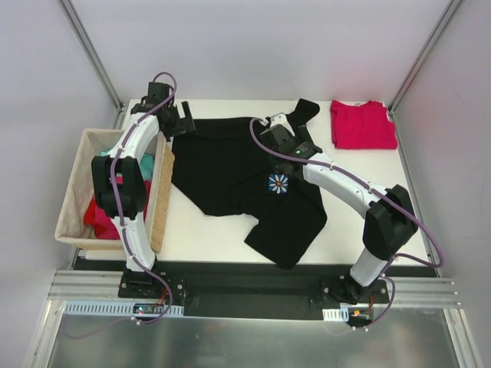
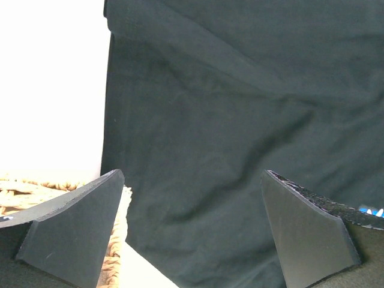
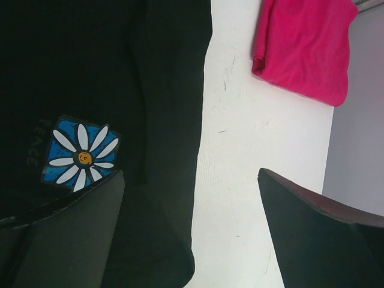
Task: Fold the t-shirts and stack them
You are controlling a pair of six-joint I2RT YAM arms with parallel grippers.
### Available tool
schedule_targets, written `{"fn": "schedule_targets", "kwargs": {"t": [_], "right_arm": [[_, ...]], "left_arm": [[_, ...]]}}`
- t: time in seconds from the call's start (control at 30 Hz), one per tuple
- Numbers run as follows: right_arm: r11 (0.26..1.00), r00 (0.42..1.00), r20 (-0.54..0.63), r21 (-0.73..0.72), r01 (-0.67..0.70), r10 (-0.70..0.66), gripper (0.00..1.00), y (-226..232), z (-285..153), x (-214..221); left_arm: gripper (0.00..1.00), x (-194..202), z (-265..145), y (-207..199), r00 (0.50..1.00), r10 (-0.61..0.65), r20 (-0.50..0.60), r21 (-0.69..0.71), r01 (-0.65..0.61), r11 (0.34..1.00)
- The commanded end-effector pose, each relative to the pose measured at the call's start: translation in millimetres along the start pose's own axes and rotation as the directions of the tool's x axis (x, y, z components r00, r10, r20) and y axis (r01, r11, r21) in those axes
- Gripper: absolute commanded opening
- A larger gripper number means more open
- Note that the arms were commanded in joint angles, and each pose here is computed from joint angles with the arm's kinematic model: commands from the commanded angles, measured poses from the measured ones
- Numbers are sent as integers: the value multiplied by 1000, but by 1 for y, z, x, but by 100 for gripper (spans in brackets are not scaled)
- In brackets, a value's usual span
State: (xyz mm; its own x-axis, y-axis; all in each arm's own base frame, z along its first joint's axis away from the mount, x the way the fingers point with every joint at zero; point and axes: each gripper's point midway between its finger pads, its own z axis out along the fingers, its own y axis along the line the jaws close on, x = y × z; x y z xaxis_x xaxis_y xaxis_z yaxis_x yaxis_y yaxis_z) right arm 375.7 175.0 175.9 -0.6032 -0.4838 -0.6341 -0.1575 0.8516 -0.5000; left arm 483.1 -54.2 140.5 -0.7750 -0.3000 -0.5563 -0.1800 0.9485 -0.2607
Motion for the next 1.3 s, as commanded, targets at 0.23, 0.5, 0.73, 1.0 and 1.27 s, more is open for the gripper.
{"fn": "schedule_targets", "kwargs": {"t": [0.23, 0.5, 0.73, 1.0, 1.27], "right_arm": [[999, 1000, -2, 33, 26, -26, 98, -7, -4, 8], [999, 999, 33, 36, -9, 8, 98, -9, -11, -1], [999, 999, 27, -28, -37, 38, 97, -3, -15, 9], [993, 995, -89, -110, -46, 36, 97, 17, -15, 50], [982, 979, -205, -184, -36, -2, 99, 47, -10, 97]], "left_arm": [[99, -81, -4, 7, 992, -40, 123, 87, 30, 996], [99, -69, -103, -158, 955, 181, 233, 567, -285, 773], [99, 37, -145, -215, 926, 337, 169, 647, -362, 671], [99, 147, -93, -114, 953, 250, -172, 368, -174, 913], [99, 182, -83, -65, 942, 222, -250, 198, -175, 964]]}}
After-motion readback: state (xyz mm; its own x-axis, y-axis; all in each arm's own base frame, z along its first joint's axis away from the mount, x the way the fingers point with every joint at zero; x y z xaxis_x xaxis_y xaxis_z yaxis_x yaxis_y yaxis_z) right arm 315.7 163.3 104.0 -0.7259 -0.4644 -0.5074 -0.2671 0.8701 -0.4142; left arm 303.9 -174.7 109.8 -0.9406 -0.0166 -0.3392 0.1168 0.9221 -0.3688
